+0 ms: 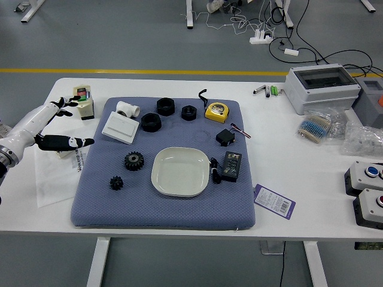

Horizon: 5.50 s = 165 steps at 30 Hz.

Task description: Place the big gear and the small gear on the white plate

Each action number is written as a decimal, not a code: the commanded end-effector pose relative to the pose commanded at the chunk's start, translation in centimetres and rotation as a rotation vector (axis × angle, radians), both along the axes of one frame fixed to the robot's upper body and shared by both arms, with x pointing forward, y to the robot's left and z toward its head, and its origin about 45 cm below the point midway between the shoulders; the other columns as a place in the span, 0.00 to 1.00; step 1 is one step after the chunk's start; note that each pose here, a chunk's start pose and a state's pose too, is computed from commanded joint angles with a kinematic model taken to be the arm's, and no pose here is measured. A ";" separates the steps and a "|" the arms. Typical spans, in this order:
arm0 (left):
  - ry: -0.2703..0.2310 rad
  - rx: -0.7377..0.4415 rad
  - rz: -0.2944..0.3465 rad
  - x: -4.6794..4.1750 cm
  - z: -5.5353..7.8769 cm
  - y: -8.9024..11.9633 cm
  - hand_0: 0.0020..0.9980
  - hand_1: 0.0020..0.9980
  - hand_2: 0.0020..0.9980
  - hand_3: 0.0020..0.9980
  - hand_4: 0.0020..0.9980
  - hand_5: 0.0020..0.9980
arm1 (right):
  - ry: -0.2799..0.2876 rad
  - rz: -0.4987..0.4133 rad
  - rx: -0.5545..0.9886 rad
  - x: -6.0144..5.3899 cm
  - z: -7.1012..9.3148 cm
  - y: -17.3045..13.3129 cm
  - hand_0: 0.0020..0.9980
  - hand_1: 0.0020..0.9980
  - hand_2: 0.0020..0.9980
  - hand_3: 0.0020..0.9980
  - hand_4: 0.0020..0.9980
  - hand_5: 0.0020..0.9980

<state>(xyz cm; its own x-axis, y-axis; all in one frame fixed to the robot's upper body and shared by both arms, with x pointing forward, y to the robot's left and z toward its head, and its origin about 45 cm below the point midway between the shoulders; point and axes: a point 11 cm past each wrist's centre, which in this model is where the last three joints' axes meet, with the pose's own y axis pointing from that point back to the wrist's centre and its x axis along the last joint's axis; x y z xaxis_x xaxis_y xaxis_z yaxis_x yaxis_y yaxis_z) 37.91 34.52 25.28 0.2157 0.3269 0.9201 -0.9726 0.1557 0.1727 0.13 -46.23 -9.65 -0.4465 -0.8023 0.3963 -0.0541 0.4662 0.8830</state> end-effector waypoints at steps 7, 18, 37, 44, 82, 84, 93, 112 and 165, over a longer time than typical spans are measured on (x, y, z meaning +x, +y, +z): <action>0.027 0.130 -0.039 0.99 -1.7 -2.2 0.77 0.82 0.91 0.91 0.90 0.10 | 0.000 0.002 0.000 0.1 0.0 0.0 0.62 0.64 0.74 0.54 0.73 0.70; 0.198 0.063 -0.112 -0.30 -3.2 -5.1 0.75 0.78 0.85 0.85 0.83 0.06 | -0.003 -0.002 -0.002 0.1 0.0 -0.1 0.62 0.64 0.74 0.54 0.73 0.70; 0.276 0.168 -0.177 -2.32 -4.8 -6.9 0.63 0.67 0.71 0.71 0.78 0.04 | 0.007 0.001 -0.002 -0.4 0.0 -0.1 0.62 0.64 0.74 0.54 0.74 0.70; 0.290 0.175 -0.180 -2.29 -6.1 -7.3 0.61 0.64 0.66 0.69 0.72 0.02 | 0.010 0.003 -0.002 -0.5 0.0 -0.1 0.62 0.64 0.74 0.54 0.74 0.70; 0.001 -0.035 -0.380 -1.25 0.9 -15.4 0.29 0.35 0.40 0.46 0.16 0.00 | -0.003 0.008 -0.001 0.4 0.1 -0.1 0.62 0.64 0.74 0.54 0.74 0.70; 0.003 -0.022 -0.411 -1.17 0.6 -16.7 0.30 0.39 0.44 0.53 0.51 0.00 | -0.005 0.008 -0.002 0.4 0.1 -0.1 0.62 0.64 0.74 0.54 0.74 0.70; 0.058 0.031 -0.490 -0.40 -2.7 -19.2 0.32 0.42 0.51 0.62 0.90 0.13 | -0.005 0.018 -0.005 0.7 0.2 -0.3 0.62 0.64 0.74 0.54 0.74 0.70; 0.010 0.013 -0.461 0.73 -2.4 -18.8 0.42 0.57 0.68 0.79 1.00 0.48 | 0.004 0.016 -0.005 0.3 0.1 -0.3 0.62 0.64 0.74 0.54 0.74 0.70; 0.317 0.422 -0.187 2.34 -4.8 -4.4 0.63 0.74 0.85 0.92 1.00 0.12 | 0.002 -0.002 -0.008 0.0 0.1 -0.3 0.62 0.64 0.74 0.54 0.74 0.70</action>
